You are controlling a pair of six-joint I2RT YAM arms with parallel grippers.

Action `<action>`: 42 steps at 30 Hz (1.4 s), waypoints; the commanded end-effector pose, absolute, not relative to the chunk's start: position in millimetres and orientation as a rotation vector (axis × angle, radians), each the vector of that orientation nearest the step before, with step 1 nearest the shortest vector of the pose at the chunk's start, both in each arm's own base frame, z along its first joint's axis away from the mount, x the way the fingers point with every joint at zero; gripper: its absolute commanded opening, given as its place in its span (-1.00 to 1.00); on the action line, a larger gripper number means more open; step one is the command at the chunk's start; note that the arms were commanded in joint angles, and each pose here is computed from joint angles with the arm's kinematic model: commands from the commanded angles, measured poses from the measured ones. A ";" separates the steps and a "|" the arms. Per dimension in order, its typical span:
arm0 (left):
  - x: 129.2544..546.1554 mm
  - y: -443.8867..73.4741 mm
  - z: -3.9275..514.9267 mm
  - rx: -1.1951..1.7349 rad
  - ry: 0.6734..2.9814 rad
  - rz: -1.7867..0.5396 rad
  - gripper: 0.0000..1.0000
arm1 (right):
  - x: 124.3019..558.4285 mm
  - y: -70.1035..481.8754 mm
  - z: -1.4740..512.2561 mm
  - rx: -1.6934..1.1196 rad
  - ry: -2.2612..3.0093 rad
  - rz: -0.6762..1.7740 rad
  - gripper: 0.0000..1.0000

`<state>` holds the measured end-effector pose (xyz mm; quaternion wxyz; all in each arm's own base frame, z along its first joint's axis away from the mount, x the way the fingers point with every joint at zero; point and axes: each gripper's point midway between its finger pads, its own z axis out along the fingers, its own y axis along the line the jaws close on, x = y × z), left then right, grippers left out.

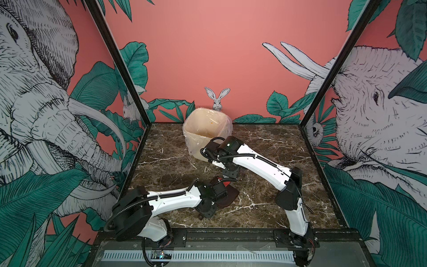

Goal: Sweep away the paper scraps from the table
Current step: 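Sweep the red and white scraps with the right brush into the dustpan, then push the scraps deeper into the dustpan with the right brush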

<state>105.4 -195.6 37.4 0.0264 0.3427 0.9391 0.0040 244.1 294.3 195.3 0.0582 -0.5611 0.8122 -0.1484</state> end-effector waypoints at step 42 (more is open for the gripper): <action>94.4 -181.3 53.2 1.011 2.982 0.034 -1.00 | 138.0 314.6 229.2 -1.857 2.523 -0.073 -1.00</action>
